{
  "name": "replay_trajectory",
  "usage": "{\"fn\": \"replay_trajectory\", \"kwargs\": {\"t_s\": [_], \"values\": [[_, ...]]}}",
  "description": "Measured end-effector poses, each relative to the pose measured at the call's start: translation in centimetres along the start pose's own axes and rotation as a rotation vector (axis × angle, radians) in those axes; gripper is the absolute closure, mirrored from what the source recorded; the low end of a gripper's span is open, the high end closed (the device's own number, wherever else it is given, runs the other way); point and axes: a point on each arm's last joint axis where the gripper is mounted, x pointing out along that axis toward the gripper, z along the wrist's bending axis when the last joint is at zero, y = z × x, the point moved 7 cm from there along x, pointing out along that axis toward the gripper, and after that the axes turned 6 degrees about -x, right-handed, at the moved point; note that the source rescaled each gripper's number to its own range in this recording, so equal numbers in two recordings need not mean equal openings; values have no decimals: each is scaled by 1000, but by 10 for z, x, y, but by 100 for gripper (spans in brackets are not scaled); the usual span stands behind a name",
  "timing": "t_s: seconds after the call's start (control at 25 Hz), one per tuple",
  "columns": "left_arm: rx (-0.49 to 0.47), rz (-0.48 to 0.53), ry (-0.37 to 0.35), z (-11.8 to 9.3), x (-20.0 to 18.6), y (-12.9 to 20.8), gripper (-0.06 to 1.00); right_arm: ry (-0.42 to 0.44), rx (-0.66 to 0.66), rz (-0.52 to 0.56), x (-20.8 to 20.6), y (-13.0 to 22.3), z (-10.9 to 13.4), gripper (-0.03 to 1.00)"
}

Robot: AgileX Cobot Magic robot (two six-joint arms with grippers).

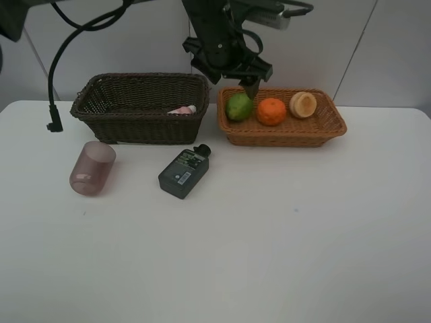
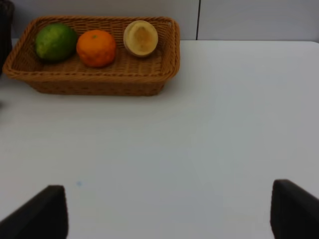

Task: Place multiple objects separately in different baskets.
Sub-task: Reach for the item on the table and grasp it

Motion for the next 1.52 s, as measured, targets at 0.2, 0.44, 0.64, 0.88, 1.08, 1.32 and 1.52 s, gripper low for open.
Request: {"fn": "replay_trajectory", "kwargs": {"t_s": [0.2,0.44,0.64,0.88,1.08,1.32,1.52], "values": [[-66,72,-22,6,-28,7,-4,0,0,0,0,0,0,15],[-180,113,-80,33,-73,9,-4,0,0,0,0,0,0,15],[-305,86,-133,65,-112,18,-6,0,0,0,0,0,0,15],[-448,166,-209,109,-146,76,-6,0,0,0,0,0,0,15],[-568,246,-272,143,-163,139,-6,0,0,0,0,0,0,15],[-667,289,-298,167,-153,182,-6,0,0,0,0,0,0,15],[-669,288,-297,176,-136,183,-6,0,0,0,0,0,0,15]]}}
